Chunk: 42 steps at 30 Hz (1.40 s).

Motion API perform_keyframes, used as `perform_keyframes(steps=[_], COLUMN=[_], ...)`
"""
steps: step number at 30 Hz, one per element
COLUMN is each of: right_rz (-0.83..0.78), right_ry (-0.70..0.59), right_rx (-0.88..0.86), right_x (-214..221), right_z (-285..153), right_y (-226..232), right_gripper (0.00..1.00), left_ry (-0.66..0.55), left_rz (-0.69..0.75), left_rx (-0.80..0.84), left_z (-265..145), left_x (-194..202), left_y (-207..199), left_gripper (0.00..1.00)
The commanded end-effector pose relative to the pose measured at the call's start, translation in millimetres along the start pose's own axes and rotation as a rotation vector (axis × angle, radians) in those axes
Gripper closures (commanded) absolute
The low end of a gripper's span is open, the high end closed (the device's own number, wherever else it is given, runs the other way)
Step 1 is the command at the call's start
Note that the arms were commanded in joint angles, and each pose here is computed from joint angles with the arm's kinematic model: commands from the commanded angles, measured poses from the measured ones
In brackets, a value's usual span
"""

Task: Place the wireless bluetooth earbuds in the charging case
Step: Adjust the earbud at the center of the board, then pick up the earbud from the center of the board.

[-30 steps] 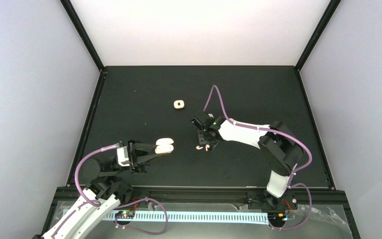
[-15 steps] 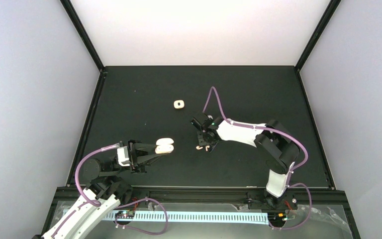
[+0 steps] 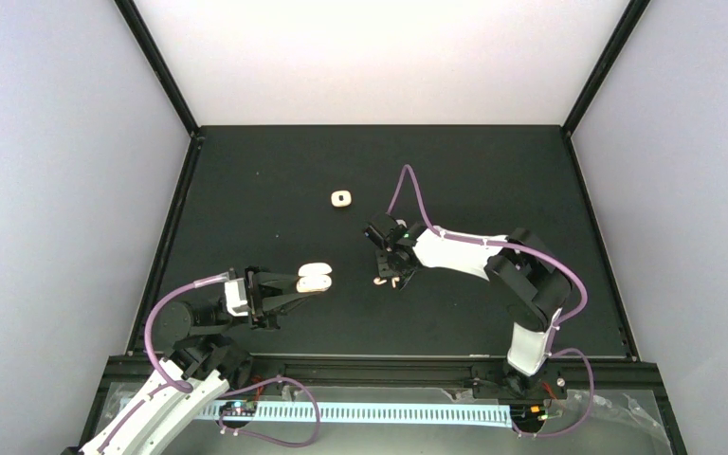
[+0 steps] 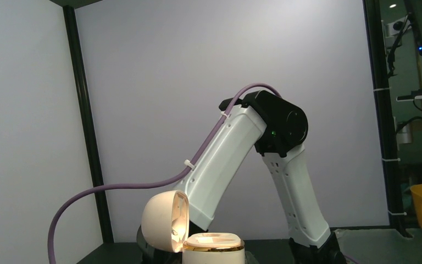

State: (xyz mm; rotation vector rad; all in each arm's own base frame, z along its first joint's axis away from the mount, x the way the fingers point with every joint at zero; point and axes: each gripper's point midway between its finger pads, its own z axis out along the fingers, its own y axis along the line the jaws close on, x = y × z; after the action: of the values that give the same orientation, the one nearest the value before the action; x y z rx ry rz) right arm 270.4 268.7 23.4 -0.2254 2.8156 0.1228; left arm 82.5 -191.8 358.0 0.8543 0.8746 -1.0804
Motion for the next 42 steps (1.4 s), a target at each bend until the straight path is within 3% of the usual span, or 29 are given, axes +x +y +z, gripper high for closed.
perform_keyframes(steps=[1, 14, 19, 31, 42], right_rz=[0.023, 0.018, 0.013, 0.016, 0.031], right_ry=[0.099, 0.163, 0.168, 0.137, 0.071], right_rx=[0.05, 0.171, 0.165, 0.133, 0.113], right_x=[30.5, 53.7, 53.4, 46.1, 31.5], right_z=[9.0, 18.2, 21.6, 13.5, -1.7], right_y=[-10.5, -28.4, -26.3, -20.8, -18.5], right_gripper=[0.65, 0.7, 0.77, 0.89, 0.92], left_ry=[-0.032, -0.055, -0.06, -0.051, -0.041], left_rz=[0.029, 0.049, 0.053, 0.042, 0.033], left_rx=[0.007, 0.011, 0.014, 0.011, 0.012], left_z=[2.4, -0.8, -1.8, -0.4, 1.1], left_x=[-21.0, -28.7, -30.2, -27.2, -24.3], left_y=[-2.9, -7.1, -8.8, -6.9, -5.6], left_gripper=[0.98, 0.99, 0.98, 0.98, 0.98])
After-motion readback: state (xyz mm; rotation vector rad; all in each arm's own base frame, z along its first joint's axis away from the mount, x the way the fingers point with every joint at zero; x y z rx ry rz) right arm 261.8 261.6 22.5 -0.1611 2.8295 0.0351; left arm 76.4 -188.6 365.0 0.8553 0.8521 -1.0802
